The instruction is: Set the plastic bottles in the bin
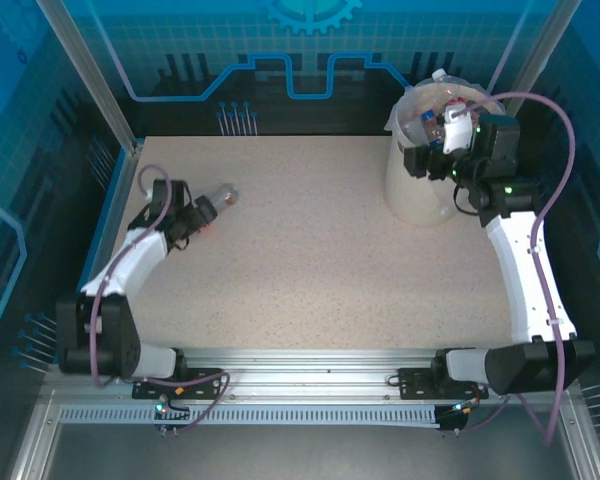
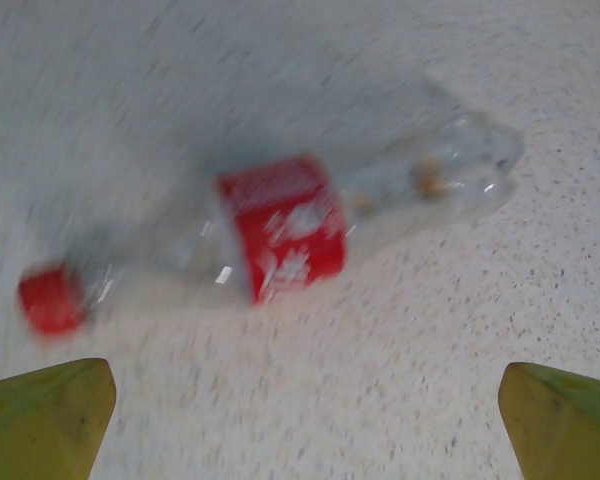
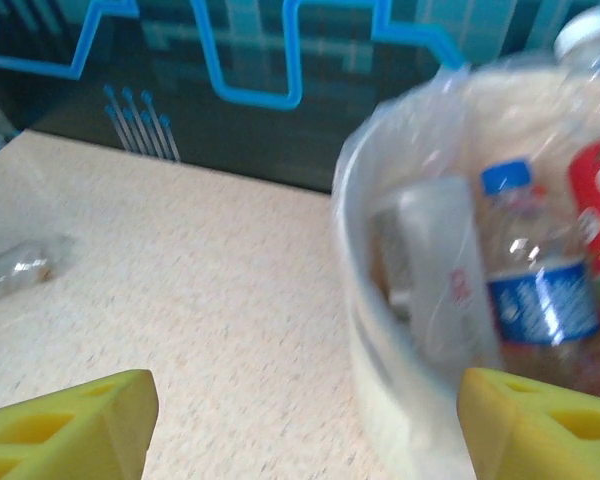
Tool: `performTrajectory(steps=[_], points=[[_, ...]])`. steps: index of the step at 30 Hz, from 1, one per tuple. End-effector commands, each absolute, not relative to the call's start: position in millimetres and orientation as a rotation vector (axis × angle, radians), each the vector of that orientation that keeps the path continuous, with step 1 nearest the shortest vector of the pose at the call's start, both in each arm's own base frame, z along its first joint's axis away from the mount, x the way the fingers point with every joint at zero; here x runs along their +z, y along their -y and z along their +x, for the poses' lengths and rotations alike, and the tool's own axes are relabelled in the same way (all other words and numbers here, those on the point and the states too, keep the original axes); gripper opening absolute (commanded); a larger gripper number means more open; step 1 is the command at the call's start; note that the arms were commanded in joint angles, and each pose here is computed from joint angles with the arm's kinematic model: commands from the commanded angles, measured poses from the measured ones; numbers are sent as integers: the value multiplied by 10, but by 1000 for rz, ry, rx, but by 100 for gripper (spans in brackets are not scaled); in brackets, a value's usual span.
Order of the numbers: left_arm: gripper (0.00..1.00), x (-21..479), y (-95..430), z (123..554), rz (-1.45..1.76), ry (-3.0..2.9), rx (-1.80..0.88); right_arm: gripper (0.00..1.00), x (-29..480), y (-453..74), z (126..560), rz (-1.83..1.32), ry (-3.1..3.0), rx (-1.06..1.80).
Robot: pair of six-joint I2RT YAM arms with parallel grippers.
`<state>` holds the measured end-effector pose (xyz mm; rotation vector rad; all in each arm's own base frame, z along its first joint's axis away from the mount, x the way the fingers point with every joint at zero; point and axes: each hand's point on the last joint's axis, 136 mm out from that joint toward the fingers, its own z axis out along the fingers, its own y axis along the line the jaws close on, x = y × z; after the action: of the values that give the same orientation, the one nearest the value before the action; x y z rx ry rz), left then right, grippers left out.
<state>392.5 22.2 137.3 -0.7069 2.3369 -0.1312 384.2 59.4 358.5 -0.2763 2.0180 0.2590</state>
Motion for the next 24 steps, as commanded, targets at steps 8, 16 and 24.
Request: performTrajectory(steps=[8, 16, 24], points=[[99, 983, -85, 4323, -33, -2574, -4, 78, 3167, -822, 3203, -229, -2088, 477], [99, 577, -17, 4228, 89, -2740, -30, 78, 2938, -776, 2997, -207, -2127, 462], [88, 366, -26, 4178, 154, -2815, -10, 79, 2862, -767, 2924, -189, -2147, 473]])
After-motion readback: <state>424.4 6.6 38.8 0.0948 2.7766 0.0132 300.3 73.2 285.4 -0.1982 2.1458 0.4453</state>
